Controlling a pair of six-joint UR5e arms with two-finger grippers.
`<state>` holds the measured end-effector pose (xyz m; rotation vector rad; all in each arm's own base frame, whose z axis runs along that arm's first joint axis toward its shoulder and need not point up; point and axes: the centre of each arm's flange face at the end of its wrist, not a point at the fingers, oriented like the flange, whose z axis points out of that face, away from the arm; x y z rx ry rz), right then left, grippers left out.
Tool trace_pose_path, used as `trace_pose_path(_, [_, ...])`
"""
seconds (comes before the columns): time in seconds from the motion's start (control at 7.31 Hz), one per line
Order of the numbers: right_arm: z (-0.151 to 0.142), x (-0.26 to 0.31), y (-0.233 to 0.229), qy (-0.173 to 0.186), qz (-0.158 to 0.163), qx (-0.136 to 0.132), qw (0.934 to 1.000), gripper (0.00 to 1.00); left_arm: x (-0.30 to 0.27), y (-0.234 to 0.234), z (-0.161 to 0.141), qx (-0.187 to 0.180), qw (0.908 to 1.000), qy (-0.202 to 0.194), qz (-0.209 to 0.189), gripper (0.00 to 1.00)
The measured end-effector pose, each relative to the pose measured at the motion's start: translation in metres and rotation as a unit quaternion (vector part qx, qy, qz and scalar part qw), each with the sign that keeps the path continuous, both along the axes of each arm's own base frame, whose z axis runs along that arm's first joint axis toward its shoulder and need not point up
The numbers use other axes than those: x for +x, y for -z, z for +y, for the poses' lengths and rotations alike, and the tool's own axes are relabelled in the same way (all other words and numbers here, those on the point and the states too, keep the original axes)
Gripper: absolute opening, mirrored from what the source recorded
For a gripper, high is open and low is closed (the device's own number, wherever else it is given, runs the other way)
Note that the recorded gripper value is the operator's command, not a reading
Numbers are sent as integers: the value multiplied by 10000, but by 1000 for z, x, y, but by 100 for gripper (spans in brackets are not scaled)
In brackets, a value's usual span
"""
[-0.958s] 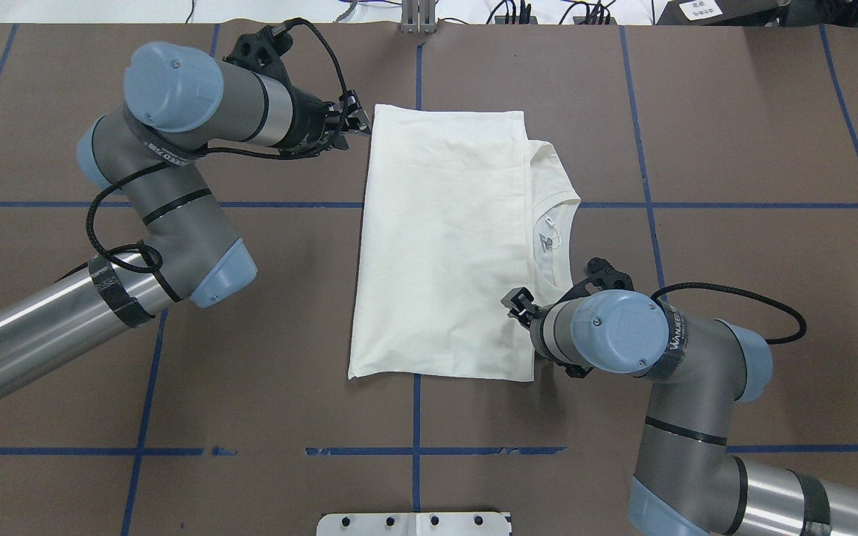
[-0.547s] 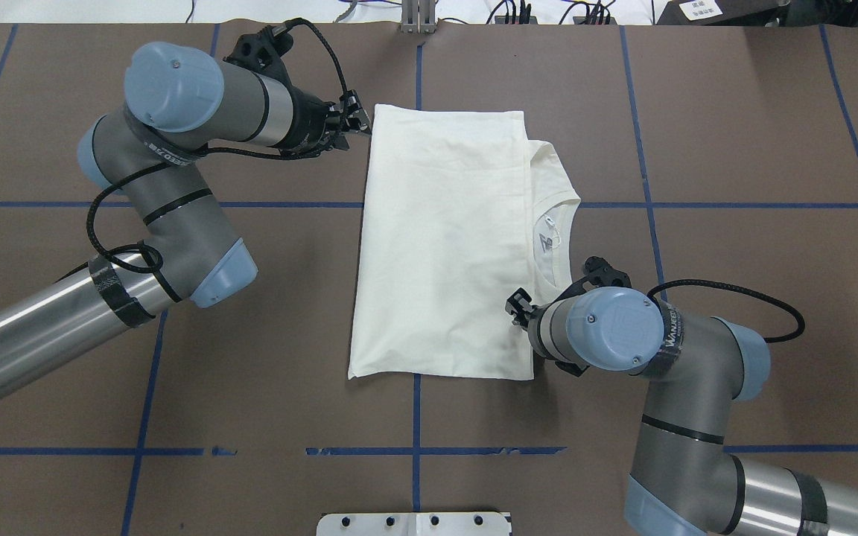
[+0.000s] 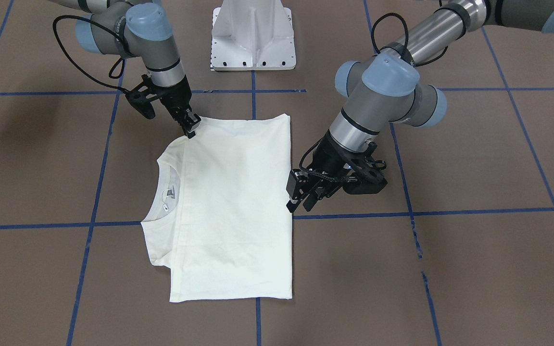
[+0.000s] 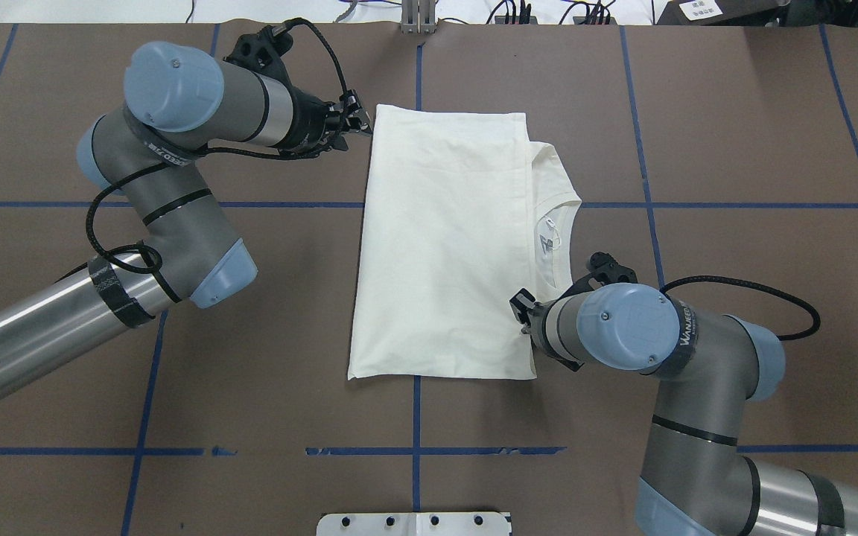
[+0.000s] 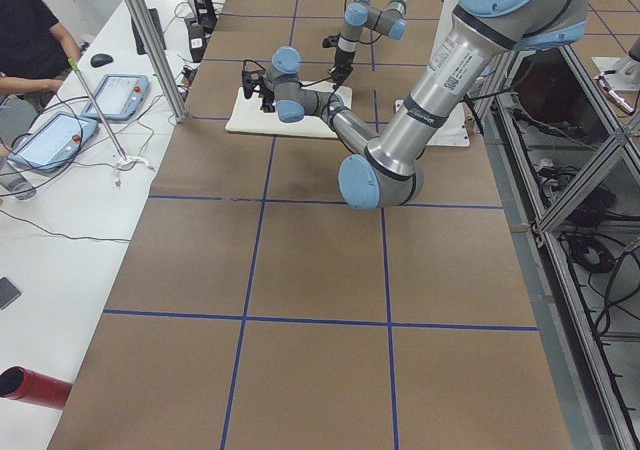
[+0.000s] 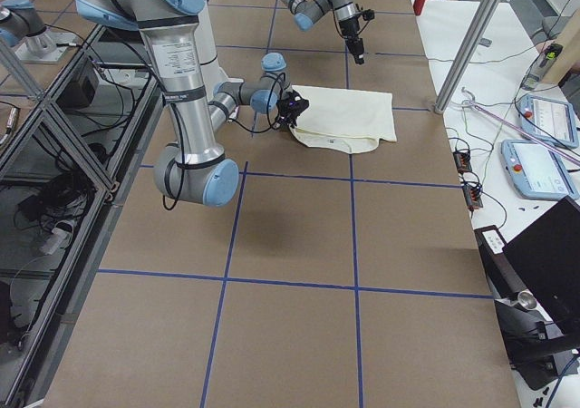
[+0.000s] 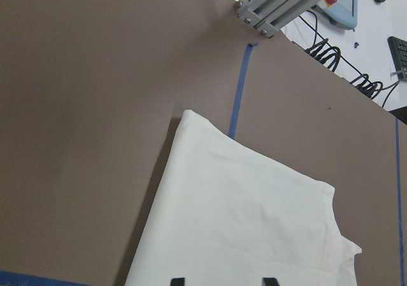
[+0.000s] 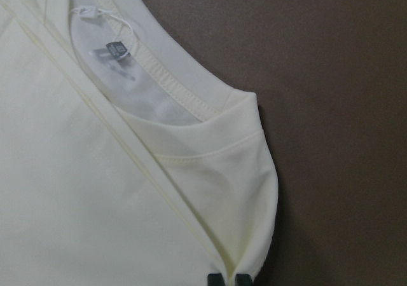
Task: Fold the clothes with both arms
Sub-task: 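Move the left gripper to the near shirt edge while the right holds the collar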
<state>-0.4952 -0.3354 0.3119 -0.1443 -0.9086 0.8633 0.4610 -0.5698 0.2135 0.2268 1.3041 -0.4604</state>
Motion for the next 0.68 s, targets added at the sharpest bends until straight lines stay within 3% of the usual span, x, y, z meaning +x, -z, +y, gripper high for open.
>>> trace_pose_path(0.27, [8, 23, 4, -28, -94, 32, 9999, 0, 8, -12, 23, -409, 9990, -19, 172, 62])
trace_pose_path(0.68, [11, 27, 3, 5, -95, 32, 9999, 0, 32, -49, 135, -1023, 9932, -421, 356, 66])
